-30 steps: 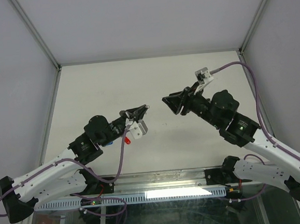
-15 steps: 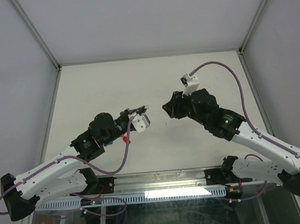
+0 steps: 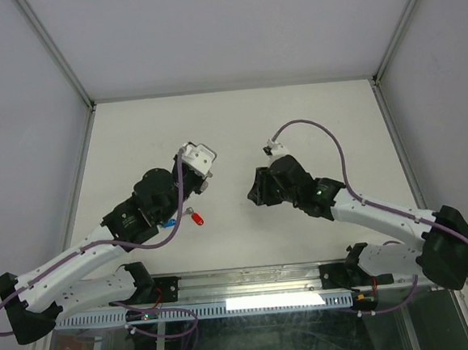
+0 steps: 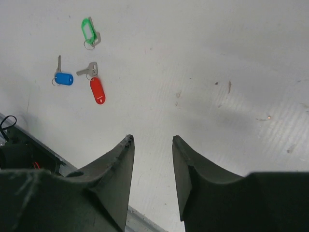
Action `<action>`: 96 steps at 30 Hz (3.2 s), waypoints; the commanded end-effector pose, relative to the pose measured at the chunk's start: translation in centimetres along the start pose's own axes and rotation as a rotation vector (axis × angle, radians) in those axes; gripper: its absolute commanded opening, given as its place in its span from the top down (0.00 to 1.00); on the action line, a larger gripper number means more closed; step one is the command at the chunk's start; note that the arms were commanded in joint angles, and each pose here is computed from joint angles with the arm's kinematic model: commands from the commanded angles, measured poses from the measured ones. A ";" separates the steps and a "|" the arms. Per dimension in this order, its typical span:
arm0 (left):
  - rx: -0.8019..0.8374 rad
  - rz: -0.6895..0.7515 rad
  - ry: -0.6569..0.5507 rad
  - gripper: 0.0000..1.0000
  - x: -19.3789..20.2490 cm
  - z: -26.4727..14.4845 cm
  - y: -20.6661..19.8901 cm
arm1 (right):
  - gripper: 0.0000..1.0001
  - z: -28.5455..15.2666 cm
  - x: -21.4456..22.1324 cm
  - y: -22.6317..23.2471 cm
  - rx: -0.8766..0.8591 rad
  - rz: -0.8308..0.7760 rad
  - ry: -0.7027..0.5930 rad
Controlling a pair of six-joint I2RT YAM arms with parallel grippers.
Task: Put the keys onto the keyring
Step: Pick up the key from the center of the board.
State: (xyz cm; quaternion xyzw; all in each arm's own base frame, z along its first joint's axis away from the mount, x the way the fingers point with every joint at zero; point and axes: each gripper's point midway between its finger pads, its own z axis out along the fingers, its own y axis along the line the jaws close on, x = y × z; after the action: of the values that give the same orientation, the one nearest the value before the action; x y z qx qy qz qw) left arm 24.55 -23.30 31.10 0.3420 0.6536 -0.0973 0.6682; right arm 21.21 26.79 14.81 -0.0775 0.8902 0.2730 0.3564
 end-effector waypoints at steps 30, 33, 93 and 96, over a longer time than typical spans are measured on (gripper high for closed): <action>-0.409 -0.286 0.089 1.00 -4.6 -6.7 9.5 | 0.50 17.2 3.7 14.0 -0.244 -0.600 -0.310; -0.418 -0.286 0.095 1.00 -4.5 -7.2 9.7 | 0.50 18.2 3.5 14.0 -0.207 -0.624 -0.308; -0.369 -0.239 0.109 1.00 -3.6 -7.7 9.2 | 1.00 14.7 1.7 12.2 -0.309 -0.582 -0.145; -0.330 -0.217 0.113 1.00 -3.5 -7.4 8.5 | 1.00 12.1 0.9 11.3 -0.370 -0.512 -0.120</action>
State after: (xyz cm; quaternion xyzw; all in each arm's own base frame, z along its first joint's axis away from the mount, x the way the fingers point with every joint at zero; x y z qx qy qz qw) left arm 23.32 -12.85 37.25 0.1397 0.7423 -0.0201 0.6551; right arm 25.12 44.21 7.02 -0.3738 0.7638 0.2502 0.4629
